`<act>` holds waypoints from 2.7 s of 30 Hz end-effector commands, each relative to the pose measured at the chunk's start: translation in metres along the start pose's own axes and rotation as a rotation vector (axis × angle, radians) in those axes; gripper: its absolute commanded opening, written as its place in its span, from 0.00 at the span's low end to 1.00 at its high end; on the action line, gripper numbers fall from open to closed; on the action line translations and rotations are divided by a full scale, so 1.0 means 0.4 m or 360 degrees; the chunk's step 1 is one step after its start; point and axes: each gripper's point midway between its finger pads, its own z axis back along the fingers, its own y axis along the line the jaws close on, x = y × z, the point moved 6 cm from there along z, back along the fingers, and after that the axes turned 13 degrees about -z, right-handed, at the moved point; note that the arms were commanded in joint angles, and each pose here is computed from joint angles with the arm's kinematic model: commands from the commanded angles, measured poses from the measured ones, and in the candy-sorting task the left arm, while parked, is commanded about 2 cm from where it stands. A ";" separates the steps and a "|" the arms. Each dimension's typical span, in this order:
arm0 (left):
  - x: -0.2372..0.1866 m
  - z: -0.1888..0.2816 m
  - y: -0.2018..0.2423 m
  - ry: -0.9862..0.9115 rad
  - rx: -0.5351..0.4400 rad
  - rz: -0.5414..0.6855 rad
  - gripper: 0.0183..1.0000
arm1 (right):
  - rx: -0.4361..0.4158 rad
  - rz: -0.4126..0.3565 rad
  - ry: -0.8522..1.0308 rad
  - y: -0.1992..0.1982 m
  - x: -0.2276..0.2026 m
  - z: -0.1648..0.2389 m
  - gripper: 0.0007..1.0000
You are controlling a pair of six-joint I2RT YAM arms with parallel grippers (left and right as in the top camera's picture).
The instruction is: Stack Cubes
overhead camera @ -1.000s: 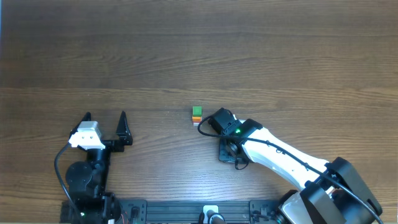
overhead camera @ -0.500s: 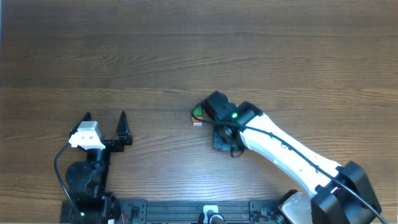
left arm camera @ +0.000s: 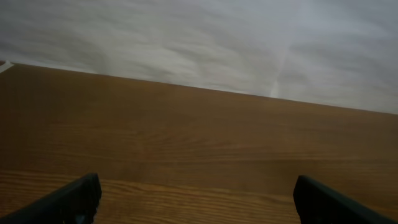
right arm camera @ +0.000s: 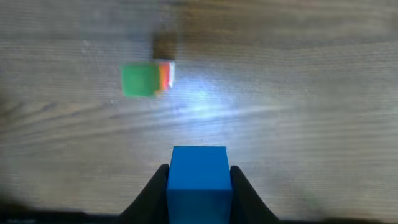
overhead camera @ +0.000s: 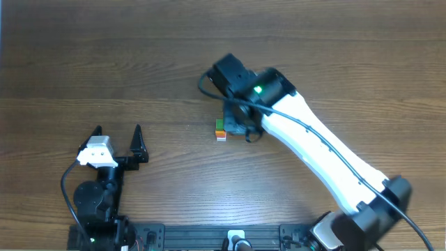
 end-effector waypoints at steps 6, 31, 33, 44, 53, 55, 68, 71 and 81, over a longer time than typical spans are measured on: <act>-0.004 0.000 0.000 0.0002 -0.0007 -0.0023 1.00 | -0.0047 0.0092 0.0039 0.128 0.037 -0.075 0.01; -0.004 0.000 0.000 0.0002 -0.0007 -0.0023 1.00 | -0.0119 0.0047 0.0135 0.156 0.018 -0.151 0.01; -0.004 0.000 0.000 0.0002 -0.0007 -0.0023 1.00 | -0.0127 0.0042 0.0140 0.156 0.017 -0.155 0.01; -0.004 0.000 0.000 0.0002 -0.0007 -0.0023 1.00 | -0.0152 0.0012 0.0152 0.150 0.013 -0.180 0.01; -0.004 0.000 0.000 0.0002 -0.0007 -0.0023 1.00 | -0.0164 -0.0007 0.0158 0.143 0.014 -0.191 0.01; -0.004 0.000 0.000 0.0002 -0.0006 -0.0023 1.00 | -0.0164 -0.0007 0.0154 0.143 0.015 -0.191 0.01; -0.004 0.000 0.000 0.0002 -0.0007 -0.0023 1.00 | -0.0169 -0.0027 0.0130 0.140 0.023 -0.194 0.01; -0.004 0.000 0.000 0.0002 -0.0007 -0.0023 1.00 | -0.0170 -0.0028 0.0131 0.140 0.023 -0.195 0.01; -0.004 0.000 0.000 0.0002 -0.0007 -0.0023 1.00 | -0.0180 -0.0032 0.0108 0.138 0.027 -0.196 0.01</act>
